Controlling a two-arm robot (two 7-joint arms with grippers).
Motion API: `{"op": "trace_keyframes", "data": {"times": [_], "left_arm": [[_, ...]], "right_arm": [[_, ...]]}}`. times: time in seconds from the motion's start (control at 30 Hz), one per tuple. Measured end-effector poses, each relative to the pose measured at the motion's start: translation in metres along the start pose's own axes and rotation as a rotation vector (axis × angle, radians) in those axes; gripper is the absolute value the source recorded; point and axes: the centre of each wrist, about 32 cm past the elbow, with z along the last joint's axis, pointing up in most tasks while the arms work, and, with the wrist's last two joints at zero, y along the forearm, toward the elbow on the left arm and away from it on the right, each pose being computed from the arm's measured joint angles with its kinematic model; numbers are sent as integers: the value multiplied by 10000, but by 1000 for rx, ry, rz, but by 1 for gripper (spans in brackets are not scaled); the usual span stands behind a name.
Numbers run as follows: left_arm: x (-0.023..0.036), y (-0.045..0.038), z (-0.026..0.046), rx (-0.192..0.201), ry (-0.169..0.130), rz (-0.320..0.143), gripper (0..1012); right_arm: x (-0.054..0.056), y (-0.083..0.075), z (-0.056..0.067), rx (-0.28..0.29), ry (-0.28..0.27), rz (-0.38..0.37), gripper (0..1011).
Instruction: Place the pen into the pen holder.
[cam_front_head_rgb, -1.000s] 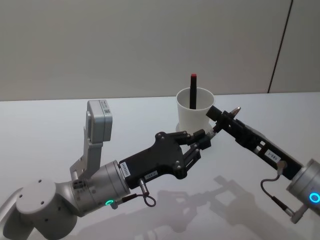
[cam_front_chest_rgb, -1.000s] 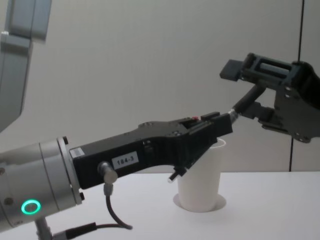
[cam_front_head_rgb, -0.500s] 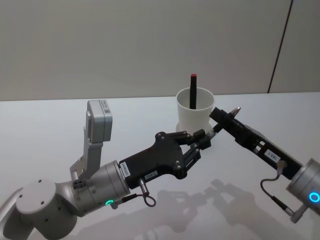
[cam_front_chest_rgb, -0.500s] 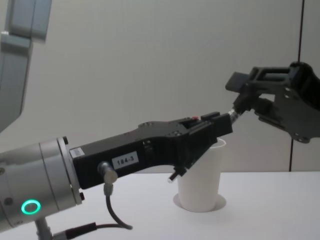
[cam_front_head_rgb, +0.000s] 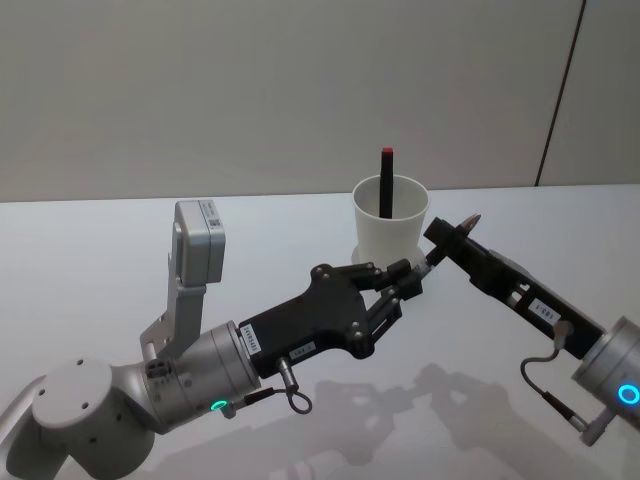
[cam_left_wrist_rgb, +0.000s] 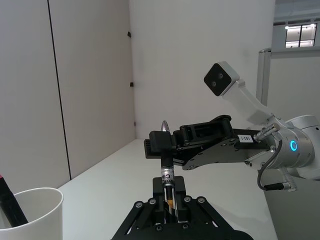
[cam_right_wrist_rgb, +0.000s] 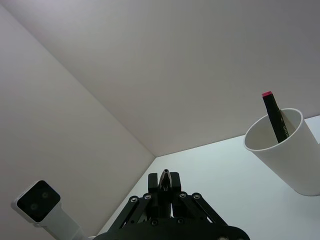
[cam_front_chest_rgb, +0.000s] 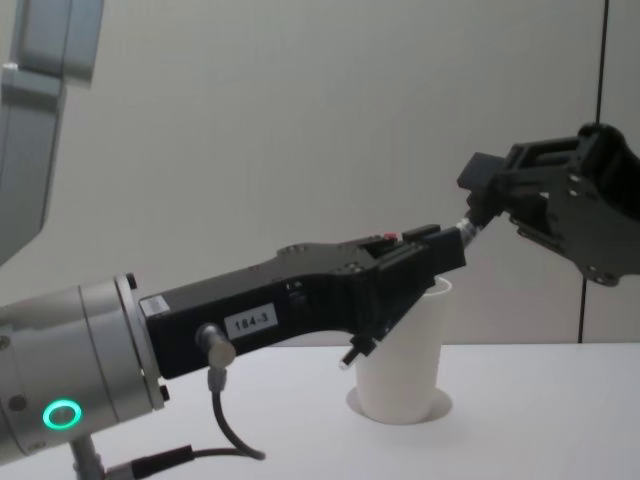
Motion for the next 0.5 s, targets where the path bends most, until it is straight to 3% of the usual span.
{"op": "trace_keyframes", "data": {"times": [0.27,0.5], "left_arm": [[1,1,1,-1,0,1,144],[1,1,1,-1,0,1,350]], "right_arm": [[3,0,2,0,0,-1,123],[3,0,2,0,-1,-1,123]]}}
